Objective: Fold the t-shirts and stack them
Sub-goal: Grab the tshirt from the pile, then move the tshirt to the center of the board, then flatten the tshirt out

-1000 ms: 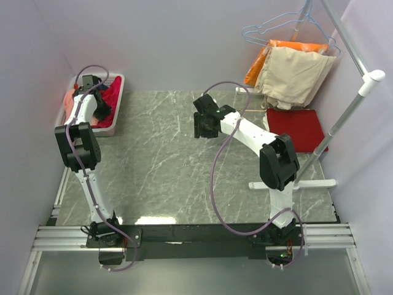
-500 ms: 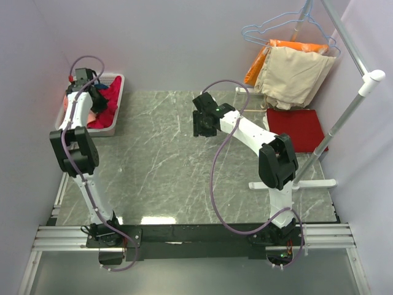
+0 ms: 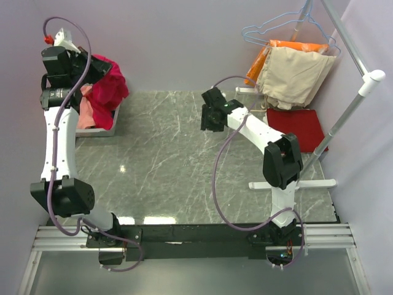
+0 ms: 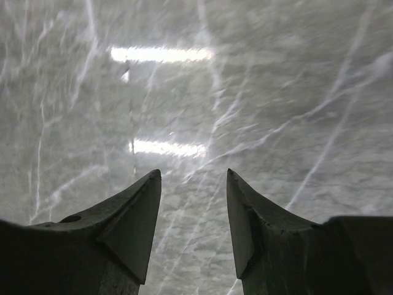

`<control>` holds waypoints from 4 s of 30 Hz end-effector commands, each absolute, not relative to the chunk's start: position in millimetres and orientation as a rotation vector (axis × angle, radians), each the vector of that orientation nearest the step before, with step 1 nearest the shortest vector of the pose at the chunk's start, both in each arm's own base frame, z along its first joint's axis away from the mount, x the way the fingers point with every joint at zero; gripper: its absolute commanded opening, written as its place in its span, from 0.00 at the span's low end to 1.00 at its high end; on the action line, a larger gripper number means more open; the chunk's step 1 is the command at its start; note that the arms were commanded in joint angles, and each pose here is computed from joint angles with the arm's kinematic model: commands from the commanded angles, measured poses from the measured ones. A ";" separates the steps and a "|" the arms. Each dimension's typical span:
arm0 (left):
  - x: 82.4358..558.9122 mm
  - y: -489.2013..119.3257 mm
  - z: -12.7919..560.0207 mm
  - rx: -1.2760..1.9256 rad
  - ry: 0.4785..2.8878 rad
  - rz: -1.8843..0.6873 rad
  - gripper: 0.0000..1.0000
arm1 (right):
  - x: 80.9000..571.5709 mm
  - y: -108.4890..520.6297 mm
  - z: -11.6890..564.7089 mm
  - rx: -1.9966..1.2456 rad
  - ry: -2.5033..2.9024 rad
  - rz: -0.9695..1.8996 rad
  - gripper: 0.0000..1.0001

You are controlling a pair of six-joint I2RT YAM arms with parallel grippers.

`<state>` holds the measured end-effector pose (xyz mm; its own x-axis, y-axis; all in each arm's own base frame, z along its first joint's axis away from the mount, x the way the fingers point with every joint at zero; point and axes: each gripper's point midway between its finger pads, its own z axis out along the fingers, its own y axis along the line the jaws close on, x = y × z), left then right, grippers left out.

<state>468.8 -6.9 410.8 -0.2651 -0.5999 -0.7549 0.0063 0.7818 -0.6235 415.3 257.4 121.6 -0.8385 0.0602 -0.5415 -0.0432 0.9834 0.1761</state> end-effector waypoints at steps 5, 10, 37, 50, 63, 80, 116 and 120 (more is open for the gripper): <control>428.6 -145.4 488.1 -0.004 1.628 -0.960 0.01 | 444.9 179.2 183.8 0.313 2.376 0.223 0.54; 395.8 -226.0 490.5 0.191 1.642 -1.065 0.01 | 446.0 141.0 197.7 0.422 2.320 0.165 0.53; 432.2 -192.0 296.1 -0.522 2.014 -0.323 0.01 | 411.9 139.4 167.8 0.326 2.408 0.258 0.67; 434.3 -175.1 245.7 -0.573 2.130 -0.107 0.01 | 408.0 156.6 75.5 0.250 2.641 0.135 0.68; 434.0 -162.4 240.9 -0.586 2.151 -0.095 0.01 | 426.6 183.6 45.3 0.215 2.689 0.201 0.58; 426.9 -141.0 260.1 -0.575 2.139 -0.101 0.01 | 435.4 209.0 60.5 0.167 2.673 0.278 0.00; 366.7 -82.9 275.0 -0.399 2.173 0.053 0.14 | 398.9 107.8 347.4 0.332 1.974 0.115 0.00; 398.8 -97.4 190.6 -0.388 2.350 0.135 0.14 | 445.0 128.3 235.0 0.334 2.202 0.006 0.00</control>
<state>376.7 -101.4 262.6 -0.5759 -0.2830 -0.7669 -0.2713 0.9512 -0.1473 403.1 117.1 324.9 -0.4526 0.2619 -0.8524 0.1716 0.9636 0.2050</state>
